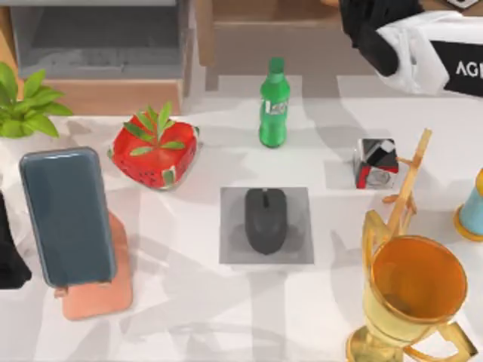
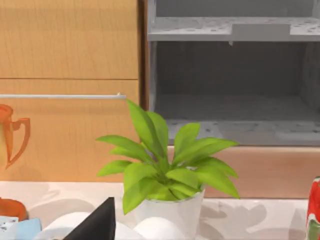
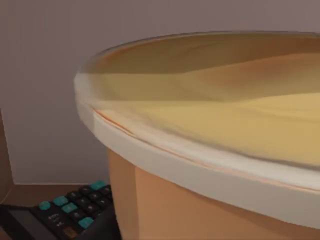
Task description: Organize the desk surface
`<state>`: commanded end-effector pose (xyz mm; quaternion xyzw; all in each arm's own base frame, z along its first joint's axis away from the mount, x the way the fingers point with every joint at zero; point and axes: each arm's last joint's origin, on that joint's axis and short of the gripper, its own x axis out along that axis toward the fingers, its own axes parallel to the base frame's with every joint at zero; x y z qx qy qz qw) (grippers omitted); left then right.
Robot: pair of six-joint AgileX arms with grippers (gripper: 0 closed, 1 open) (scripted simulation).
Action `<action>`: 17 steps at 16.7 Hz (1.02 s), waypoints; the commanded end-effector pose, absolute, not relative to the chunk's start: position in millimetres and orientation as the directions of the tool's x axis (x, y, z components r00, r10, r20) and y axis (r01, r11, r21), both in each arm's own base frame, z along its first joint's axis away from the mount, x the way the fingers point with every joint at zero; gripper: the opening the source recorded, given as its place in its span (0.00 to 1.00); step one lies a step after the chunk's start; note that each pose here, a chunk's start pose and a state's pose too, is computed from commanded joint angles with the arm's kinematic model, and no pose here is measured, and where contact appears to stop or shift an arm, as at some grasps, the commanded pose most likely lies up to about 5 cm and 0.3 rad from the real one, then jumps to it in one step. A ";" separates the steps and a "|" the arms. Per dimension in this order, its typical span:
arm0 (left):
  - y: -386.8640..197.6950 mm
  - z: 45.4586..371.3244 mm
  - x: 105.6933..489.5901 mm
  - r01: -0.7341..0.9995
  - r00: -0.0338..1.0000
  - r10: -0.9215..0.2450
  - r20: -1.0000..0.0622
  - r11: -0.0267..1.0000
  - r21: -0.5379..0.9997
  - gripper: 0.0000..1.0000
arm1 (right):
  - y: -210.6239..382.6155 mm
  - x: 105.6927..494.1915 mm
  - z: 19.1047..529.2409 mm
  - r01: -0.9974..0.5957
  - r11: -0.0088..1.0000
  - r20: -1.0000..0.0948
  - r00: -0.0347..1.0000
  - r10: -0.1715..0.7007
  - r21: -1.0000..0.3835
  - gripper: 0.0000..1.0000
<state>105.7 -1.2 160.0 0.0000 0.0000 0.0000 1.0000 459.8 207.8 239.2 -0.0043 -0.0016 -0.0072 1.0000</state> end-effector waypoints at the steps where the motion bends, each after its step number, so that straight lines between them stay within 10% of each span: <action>1: -1.2 160.0 105.7 0.000 1.000 0.000 0.000 1.000 0.000 1.00 | 207.8 459.8 239.2 0.014 1.000 0.003 1.000 -0.014 -0.009 0.15; 12: -1.2 160.0 105.7 0.000 1.000 0.000 0.000 1.000 0.000 1.00 | 207.8 459.8 239.2 0.014 1.000 0.003 1.000 -0.014 -0.009 0.98; 17: -1.2 160.0 105.7 0.000 1.000 0.000 0.000 1.000 0.000 1.00 | 207.8 459.8 239.2 0.014 1.000 0.003 1.000 -0.014 -0.009 1.00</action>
